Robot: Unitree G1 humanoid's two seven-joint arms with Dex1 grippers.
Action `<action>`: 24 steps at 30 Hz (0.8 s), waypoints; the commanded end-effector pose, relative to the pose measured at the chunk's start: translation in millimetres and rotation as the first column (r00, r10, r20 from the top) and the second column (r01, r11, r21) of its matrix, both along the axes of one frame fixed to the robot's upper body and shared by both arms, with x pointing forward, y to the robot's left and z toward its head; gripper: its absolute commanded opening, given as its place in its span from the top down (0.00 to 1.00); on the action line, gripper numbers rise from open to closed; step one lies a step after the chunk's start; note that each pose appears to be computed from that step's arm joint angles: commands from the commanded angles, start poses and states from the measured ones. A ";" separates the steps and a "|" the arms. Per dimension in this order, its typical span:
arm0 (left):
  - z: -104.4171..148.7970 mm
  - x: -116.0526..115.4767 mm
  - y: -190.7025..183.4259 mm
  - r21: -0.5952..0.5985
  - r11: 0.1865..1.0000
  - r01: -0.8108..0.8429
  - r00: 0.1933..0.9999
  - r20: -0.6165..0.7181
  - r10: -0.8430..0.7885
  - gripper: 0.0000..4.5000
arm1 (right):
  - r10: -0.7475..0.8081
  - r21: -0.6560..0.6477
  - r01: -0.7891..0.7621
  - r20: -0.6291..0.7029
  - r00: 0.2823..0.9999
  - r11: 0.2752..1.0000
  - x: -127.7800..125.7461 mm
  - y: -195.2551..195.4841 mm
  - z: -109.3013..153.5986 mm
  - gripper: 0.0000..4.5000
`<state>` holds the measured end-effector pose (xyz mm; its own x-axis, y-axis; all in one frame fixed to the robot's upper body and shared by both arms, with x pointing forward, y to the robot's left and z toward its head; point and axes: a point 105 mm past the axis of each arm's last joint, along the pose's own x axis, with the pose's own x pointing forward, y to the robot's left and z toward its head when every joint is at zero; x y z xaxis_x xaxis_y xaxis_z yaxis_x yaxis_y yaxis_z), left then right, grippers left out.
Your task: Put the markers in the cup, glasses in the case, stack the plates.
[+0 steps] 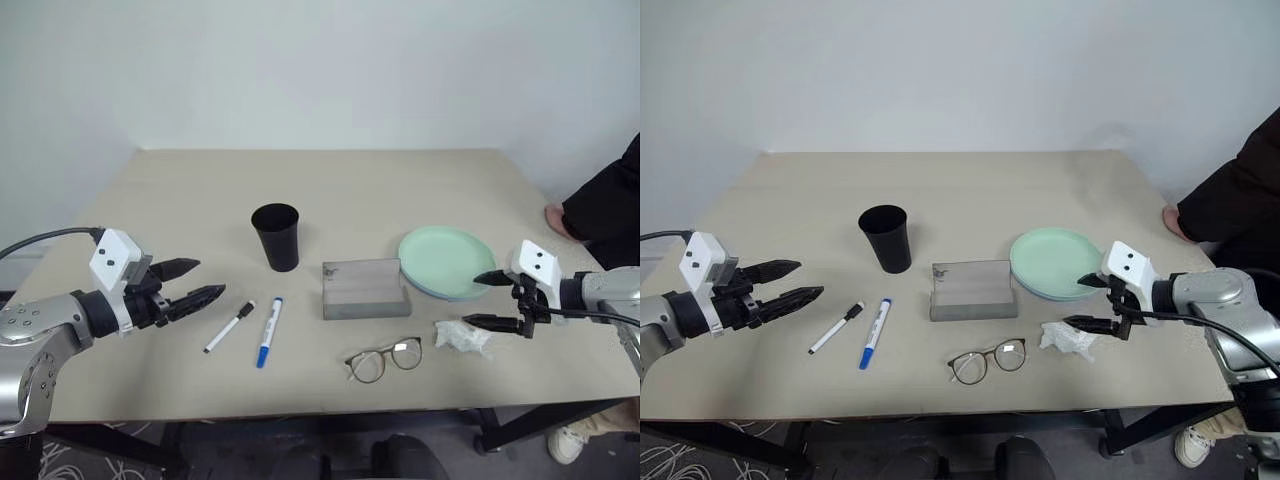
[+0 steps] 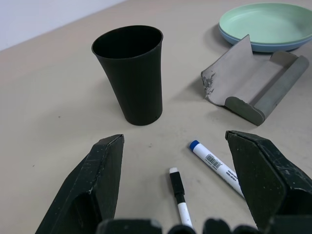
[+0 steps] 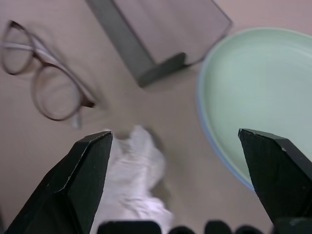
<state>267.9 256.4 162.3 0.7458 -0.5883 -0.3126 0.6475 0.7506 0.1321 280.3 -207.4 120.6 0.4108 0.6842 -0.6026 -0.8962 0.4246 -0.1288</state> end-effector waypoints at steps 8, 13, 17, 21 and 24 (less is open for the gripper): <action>14.8 3.1 -0.3 0.021 1.000 0.009 0.998 0.055 -0.011 0.22 | 0.030 -0.035 -0.031 -0.044 0.999 0.999 -11.9 10.0 -25.1 0.01; 14.1 2.3 0.0 0.019 1.000 0.005 0.999 0.054 -0.006 0.22 | 0.021 -0.129 -0.021 -0.004 1.000 0.991 -1.9 3.0 -41.6 0.01; 13.7 2.2 -0.4 0.017 1.000 0.005 0.998 0.055 -0.005 0.22 | 0.019 -0.157 -0.014 0.030 0.999 0.988 6.7 3.4 -49.1 0.01; 15.3 2.6 -1.0 0.014 1.000 0.003 0.998 0.062 -0.004 0.22 | 0.015 -0.165 -0.011 0.020 1.000 0.986 8.5 3.4 -55.4 0.04; 16.3 3.5 -1.1 0.013 1.000 0.001 0.998 0.066 -0.002 0.22 | 0.021 -0.158 -0.018 0.014 1.000 0.987 8.6 3.9 -55.2 0.21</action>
<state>270.0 256.3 165.2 0.7509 -0.5850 -0.3065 0.6438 0.7519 0.1422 283.4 -205.1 56.1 0.3880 0.5825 -0.7143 -0.9038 0.3922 -0.1711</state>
